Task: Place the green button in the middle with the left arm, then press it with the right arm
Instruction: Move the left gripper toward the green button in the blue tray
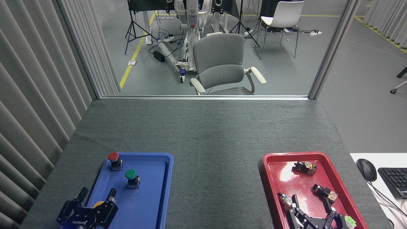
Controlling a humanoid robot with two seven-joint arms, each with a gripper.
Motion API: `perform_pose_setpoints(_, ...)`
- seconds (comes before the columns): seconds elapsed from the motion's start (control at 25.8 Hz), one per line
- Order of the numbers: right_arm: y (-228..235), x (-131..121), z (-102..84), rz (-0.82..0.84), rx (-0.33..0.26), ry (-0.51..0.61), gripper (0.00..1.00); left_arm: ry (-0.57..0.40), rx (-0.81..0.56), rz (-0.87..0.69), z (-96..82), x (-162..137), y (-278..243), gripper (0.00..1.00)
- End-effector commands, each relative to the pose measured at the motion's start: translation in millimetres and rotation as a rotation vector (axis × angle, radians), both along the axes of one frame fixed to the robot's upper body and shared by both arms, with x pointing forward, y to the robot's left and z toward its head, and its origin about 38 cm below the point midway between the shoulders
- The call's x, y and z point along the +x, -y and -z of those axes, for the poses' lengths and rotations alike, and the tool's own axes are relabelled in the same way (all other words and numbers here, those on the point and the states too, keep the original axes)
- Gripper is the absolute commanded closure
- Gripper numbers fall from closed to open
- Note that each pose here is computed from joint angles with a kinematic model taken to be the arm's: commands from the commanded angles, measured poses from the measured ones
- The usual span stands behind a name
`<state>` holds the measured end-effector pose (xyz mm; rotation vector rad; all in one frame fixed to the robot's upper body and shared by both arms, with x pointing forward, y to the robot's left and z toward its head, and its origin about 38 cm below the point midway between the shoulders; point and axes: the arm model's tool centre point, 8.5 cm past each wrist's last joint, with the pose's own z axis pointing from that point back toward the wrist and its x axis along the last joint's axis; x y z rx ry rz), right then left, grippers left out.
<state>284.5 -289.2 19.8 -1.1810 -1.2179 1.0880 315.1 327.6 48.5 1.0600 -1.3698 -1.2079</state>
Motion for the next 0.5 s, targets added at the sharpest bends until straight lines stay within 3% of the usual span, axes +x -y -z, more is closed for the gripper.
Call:
perform_pose_setpoints(0.0, -0.5, 0.1, -0.4, -0.002, -0.001, -0.002, 0.01, -0.002, 0.001, -0.005, 0.0, 0.1, -0.8, 0.01)
perform_pose_setpoints(0.47, -4.8, -0.2, -9.3, -0.007, 0.000, -0.002, 0.01, 0.005, 0.012, -0.006, -1.2, 3.0, -0.6, 0.01)
